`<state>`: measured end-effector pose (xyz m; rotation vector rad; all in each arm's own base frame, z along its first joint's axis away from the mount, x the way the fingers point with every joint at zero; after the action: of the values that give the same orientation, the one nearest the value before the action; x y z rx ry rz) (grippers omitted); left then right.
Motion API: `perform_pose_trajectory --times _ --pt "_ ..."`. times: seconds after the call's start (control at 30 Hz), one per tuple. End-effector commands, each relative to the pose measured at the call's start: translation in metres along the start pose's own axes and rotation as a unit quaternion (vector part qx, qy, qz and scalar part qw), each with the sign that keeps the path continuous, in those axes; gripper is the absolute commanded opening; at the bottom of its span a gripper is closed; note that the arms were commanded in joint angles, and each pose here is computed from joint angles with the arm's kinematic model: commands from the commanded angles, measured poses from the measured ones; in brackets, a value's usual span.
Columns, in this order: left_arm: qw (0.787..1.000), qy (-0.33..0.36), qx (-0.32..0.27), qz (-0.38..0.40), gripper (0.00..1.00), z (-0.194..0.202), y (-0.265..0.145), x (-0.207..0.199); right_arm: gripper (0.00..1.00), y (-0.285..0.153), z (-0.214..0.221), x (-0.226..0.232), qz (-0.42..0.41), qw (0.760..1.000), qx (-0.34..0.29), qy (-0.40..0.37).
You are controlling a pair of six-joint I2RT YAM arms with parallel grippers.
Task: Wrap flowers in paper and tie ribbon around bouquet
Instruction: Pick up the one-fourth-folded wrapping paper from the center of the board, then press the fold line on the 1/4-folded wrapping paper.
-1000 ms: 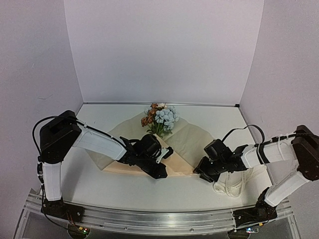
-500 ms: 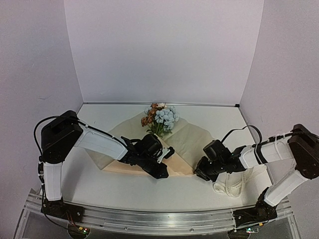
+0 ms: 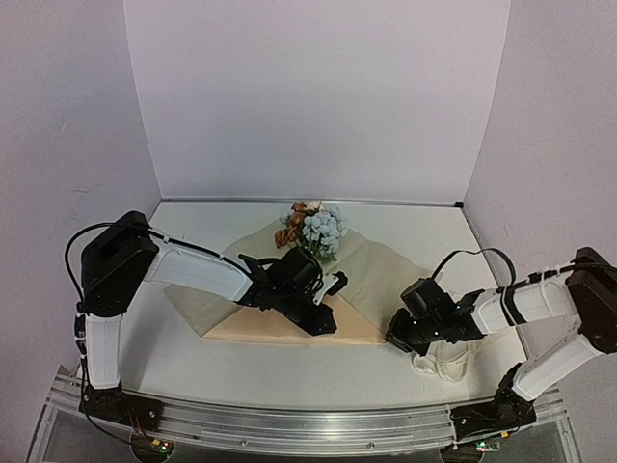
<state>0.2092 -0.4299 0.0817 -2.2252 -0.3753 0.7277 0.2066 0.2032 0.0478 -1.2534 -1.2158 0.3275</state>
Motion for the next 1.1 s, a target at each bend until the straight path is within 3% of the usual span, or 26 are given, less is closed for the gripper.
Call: perform_pose_trajectory --times 0.0,0.43,0.73,1.07 --pt "1.000 0.022 -0.001 0.000 0.11 -0.018 0.010 -0.001 0.00 -0.012 -0.003 -0.001 -0.008 0.999 -0.015 -0.038" --pt "0.998 0.055 0.042 -0.007 0.10 -0.014 0.044 -0.001 0.00 -0.039 -0.005 -0.003 -0.010 0.994 -0.024 -0.108" --pt "0.995 0.097 -0.021 0.010 0.16 -0.031 -0.002 -0.022 0.00 -0.039 -0.004 -0.001 -0.006 0.993 -0.015 -0.116" --pt "0.988 0.154 0.009 0.028 0.14 -0.008 0.002 -0.049 0.00 -0.037 -0.005 -0.002 0.001 0.995 -0.016 -0.101"
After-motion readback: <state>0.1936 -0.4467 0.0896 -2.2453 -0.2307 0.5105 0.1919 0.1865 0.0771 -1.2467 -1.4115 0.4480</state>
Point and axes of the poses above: each gripper's point midway between its finger pads, its own y axis out along the fingers, its own x axis along the line the jaws close on, z = x × y, the point moved 5 cm from there along -y, back along the fingers, and after that the axes turned 5 degrees about y, right-handed, at the moved point
